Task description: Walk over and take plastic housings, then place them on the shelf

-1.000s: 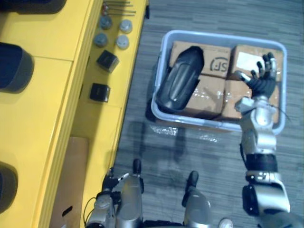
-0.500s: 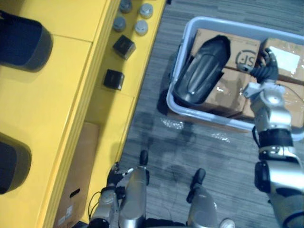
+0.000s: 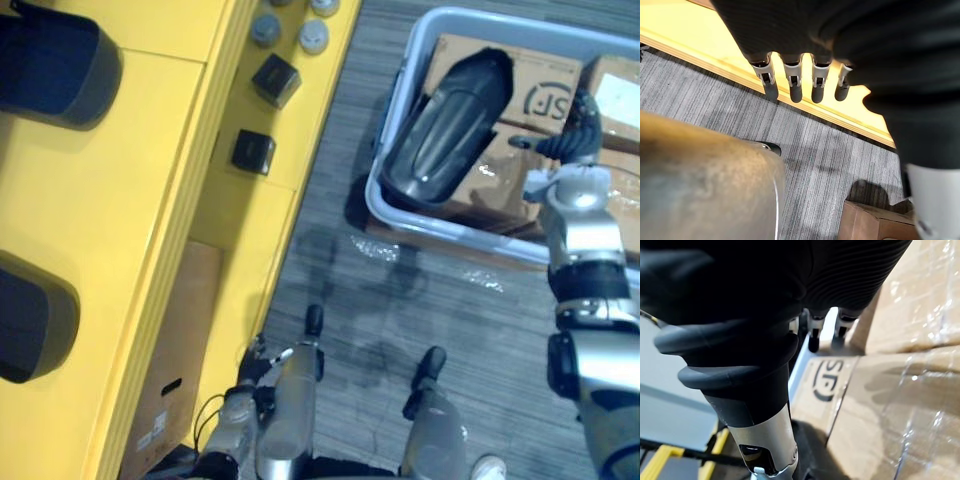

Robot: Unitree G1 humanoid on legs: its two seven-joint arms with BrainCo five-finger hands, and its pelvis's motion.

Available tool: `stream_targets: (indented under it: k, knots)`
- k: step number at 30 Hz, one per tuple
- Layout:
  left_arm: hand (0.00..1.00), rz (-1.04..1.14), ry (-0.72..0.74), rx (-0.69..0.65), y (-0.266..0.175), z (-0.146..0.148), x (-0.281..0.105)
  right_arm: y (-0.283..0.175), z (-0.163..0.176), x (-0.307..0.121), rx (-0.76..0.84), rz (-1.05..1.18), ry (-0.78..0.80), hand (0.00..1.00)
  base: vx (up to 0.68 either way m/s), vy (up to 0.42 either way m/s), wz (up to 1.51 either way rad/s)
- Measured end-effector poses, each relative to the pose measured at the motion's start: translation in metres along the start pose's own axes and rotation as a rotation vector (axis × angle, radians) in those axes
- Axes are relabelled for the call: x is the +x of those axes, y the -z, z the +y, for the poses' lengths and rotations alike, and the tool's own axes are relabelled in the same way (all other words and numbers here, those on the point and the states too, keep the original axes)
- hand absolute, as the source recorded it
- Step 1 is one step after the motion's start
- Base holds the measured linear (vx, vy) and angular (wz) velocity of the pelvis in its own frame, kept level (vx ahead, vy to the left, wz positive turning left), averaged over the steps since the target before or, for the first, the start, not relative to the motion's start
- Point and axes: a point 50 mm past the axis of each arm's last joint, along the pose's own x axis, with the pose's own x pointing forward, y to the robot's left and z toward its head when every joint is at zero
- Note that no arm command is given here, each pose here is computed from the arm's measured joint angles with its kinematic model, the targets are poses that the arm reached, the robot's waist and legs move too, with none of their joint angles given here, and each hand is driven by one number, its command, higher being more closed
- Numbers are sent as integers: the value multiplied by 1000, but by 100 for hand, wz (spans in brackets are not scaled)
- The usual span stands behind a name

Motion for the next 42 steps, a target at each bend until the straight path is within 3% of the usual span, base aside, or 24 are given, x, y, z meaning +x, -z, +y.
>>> stream_targets:
  k: [12, 20, 30, 42]
  knots:
    - [0, 2, 51, -6, -1, -9, 3, 23, 5, 0, 45, 131, -41, 0, -21, 8, -1]
    - [0, 21, 93, 1, 2, -23, 3, 15, -7, 4, 214, 102, 18, 0, -26, 2, 1]
    - [0, 27, 129, 19, 5, -33, 2, 5, 3, -4, 444, 8, 175, 0, -20, -19, 4]
    - [0, 34, 147, 34, 5, -37, 3, 5, 18, -17, 459, -45, 168, 0, 0, -1, 0]
